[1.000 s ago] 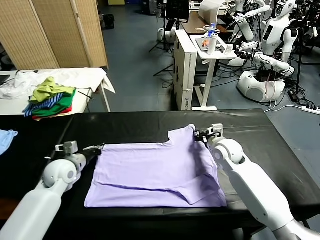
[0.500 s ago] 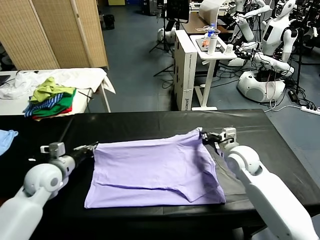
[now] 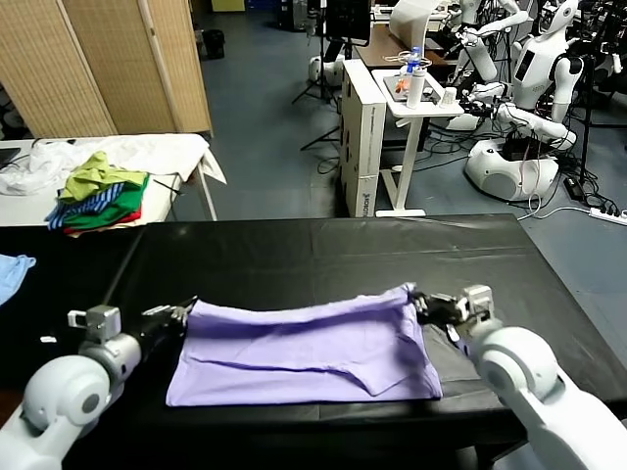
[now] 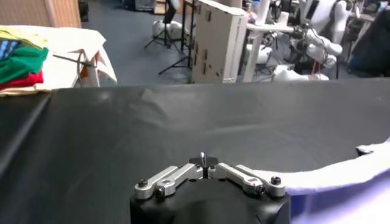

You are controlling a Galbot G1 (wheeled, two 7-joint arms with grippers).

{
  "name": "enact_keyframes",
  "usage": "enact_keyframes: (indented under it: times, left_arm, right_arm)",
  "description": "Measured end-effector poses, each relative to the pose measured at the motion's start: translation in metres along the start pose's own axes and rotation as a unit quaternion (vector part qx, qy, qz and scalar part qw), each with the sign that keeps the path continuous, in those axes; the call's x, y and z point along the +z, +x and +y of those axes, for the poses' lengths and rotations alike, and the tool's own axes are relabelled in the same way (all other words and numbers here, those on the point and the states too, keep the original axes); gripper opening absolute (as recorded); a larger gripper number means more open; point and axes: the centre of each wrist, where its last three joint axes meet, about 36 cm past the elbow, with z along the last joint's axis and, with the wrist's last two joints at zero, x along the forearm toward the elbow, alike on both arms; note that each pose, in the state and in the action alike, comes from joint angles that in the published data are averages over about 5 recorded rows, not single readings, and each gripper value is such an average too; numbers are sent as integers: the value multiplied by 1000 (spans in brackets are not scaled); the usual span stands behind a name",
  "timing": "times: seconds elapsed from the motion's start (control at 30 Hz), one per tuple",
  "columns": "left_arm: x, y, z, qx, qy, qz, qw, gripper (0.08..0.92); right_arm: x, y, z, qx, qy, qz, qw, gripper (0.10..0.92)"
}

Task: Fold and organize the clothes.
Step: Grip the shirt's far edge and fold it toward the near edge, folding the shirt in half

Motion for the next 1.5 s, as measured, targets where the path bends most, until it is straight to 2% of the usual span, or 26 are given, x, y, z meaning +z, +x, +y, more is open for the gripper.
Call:
enact_keyframes:
  times: [0.2,0.43,0.83,0.93,1.0,1.1,1.23,1.3,1.37,1.4,1.5]
  left_arm:
    - [14,12,1,-11,-7,9,1000,146]
    - [37,19,-5,-18,-8,32,999,146]
    - [63,32,-11,-28,-2,56,998,146]
    - [67,33,-14,-32,-1,60,998,147]
    - [68,35,-16,-35,0,60,998,177]
    - [67,37,-17,-39,4,57,998,315]
    - [64,42,-19,-44,10,48,998,562]
    - [62,44,-21,-45,14,41,998,695]
    - [60,44,-22,-47,19,30,998,806]
    - [59,43,-22,-48,22,24,998,848]
    - [57,37,-21,-54,33,8,998,901]
  right_arm:
    - [7,2,6,-8,5,12,1000,140]
    - [15,2,8,-13,8,26,1000,140]
    - [15,9,12,-35,11,27,999,153]
    - [13,16,13,-47,8,23,999,262]
    - [11,21,13,-51,6,19,999,391]
    - [8,30,14,-55,1,12,998,581]
    - [4,38,10,-52,-5,0,999,810]
    - [2,36,7,-38,-8,-5,999,877]
    - [3,30,3,-19,-10,-9,1000,897]
    - [4,25,0,-10,-12,-12,1000,903]
    - [7,7,-5,7,-22,-22,999,906]
